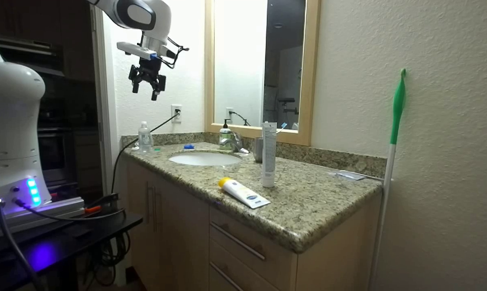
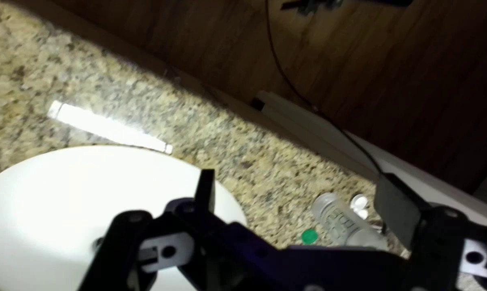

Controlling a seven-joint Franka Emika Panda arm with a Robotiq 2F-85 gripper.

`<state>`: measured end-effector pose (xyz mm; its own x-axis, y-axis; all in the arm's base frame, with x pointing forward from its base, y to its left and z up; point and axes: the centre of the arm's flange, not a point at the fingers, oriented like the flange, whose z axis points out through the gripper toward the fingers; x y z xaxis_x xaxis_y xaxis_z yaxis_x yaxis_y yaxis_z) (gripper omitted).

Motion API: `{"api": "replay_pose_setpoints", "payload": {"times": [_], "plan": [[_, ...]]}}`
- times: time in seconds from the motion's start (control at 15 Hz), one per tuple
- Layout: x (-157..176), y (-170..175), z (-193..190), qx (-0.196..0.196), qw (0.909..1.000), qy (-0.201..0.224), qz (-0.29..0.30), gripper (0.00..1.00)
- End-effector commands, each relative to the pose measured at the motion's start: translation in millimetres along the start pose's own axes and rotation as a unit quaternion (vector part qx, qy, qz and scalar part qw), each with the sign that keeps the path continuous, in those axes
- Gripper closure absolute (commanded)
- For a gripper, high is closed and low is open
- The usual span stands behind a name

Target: Move the silver toothbrush holder from right to left.

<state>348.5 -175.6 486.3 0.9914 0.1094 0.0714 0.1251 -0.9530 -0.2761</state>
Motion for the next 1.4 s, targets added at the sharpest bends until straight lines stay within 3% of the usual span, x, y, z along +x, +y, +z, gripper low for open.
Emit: {"api": "replay_pose_setpoints", "payload": {"times": [0.0, 0.13, 0.27, 0.33, 0.4, 0.6, 0.67, 0.73, 0.87, 1.13, 1.2, 1.33], "plan": [[52, 66, 19, -0.063, 0.9941, 0.071, 0.052, 0.00], [69, 104, 10, -0.100, 0.9838, 0.124, 0.082, 0.00], [86, 146, 7, -0.135, 0.9685, 0.169, 0.123, 0.00], [92, 151, 3, -0.149, 0.9597, 0.183, 0.152, 0.00], [62, 121, 6, -0.129, 0.9700, 0.169, 0.118, 0.00], [71, 128, 13, -0.137, 0.9696, 0.162, 0.122, 0.00], [83, 131, 18, -0.177, 0.9597, 0.156, 0.154, 0.00], [101, 143, 22, -0.190, 0.9492, 0.168, 0.186, 0.00], [139, 184, 18, -0.192, 0.9312, 0.194, 0.241, 0.00], [175, 231, 12, -0.210, 0.8924, 0.202, 0.344, 0.00], [141, 202, 20, -0.201, 0.9084, 0.205, 0.304, 0.00], [157, 222, 24, -0.211, 0.8959, 0.208, 0.331, 0.00]]}}
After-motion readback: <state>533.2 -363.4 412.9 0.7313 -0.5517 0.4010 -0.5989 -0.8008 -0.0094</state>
